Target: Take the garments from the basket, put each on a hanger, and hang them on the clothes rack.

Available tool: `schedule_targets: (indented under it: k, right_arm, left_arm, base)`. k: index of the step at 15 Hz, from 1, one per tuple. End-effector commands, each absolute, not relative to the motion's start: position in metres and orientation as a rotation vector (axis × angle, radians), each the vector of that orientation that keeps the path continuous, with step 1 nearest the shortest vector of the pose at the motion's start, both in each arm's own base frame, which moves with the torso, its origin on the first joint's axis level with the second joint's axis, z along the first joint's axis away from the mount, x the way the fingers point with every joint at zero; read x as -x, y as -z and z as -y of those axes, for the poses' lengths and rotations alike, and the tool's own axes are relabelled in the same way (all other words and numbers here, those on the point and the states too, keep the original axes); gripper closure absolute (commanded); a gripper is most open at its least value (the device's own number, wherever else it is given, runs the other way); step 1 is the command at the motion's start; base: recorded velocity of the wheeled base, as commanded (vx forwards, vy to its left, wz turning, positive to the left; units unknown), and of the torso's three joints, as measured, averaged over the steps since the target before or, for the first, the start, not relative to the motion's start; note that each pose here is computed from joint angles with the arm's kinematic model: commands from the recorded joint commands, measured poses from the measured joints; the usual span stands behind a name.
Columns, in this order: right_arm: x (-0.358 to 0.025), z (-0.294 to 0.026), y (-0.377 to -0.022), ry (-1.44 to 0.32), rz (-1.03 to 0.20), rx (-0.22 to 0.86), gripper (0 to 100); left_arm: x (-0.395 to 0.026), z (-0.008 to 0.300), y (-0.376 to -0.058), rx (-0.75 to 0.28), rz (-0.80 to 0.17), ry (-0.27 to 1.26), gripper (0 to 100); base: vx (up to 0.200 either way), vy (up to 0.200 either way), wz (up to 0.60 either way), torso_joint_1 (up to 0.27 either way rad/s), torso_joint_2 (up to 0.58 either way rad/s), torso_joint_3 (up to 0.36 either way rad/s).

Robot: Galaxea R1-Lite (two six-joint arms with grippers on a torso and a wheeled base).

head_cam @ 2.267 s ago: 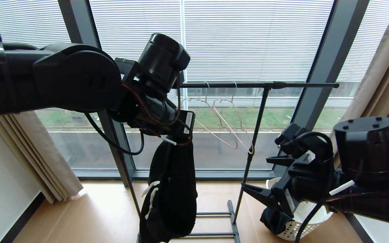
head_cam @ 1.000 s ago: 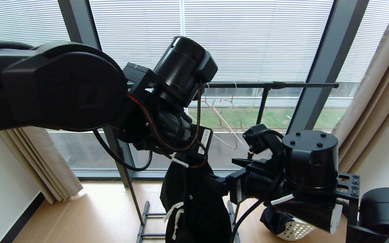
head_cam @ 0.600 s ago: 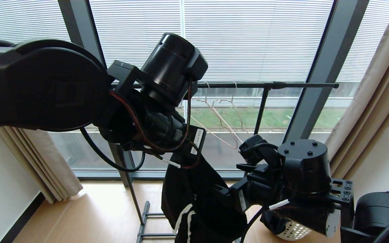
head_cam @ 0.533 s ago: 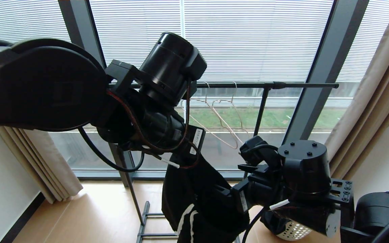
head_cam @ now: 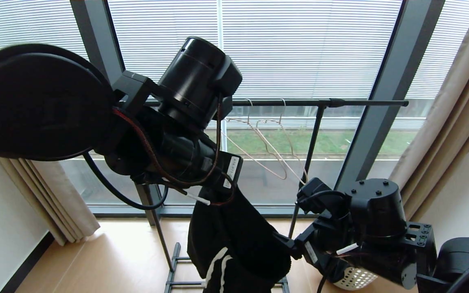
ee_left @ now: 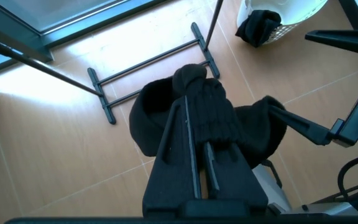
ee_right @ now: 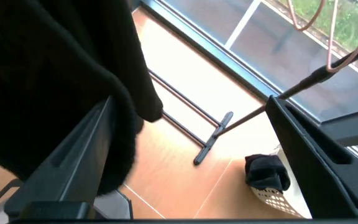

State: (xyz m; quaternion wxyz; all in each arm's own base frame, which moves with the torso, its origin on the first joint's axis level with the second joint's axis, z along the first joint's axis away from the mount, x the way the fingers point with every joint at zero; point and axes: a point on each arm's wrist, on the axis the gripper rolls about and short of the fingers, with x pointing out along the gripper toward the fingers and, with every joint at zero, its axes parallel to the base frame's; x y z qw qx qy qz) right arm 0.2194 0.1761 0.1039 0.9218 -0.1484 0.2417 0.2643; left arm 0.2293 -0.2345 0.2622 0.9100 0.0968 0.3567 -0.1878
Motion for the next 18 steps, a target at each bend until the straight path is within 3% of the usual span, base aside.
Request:
schedule_targets:
  k: [1, 3, 7, 18]
  right_arm:
    - [-0.220, -0.178, -0.097, -0.550, -0.518, 0.312, 0]
    - [-0.217, -0.181, -0.096, -0.566, -0.518, 0.314, 0]
    - [-0.196, -0.175, -0.104, -0.799, -0.522, 0.250, 0]
    - [-0.213, -0.186, -0.076, -0.795, -0.566, 0.229, 0]
  left_arm:
    - [-0.228, 0.234, -0.263, -0.198, -0.733, 0.389, 100]
    - [-0.228, 0.234, -0.263, -0.198, -0.733, 0.389, 100]
    - [-0.230, 0.233, -0.264, -0.194, -0.731, 0.384, 100]
    - [-0.231, 0.233, -0.263, -0.203, -0.731, 0.392, 100]
  base:
    - [0.000, 0.000, 0.00, 0.000, 0.00, 0.000]
    - [0.000, 0.000, 0.00, 0.000, 0.00, 0.000]
    - [0.000, 0.000, 0.00, 0.000, 0.00, 0.000]
    - [0.000, 0.000, 0.00, 0.000, 0.00, 0.000]
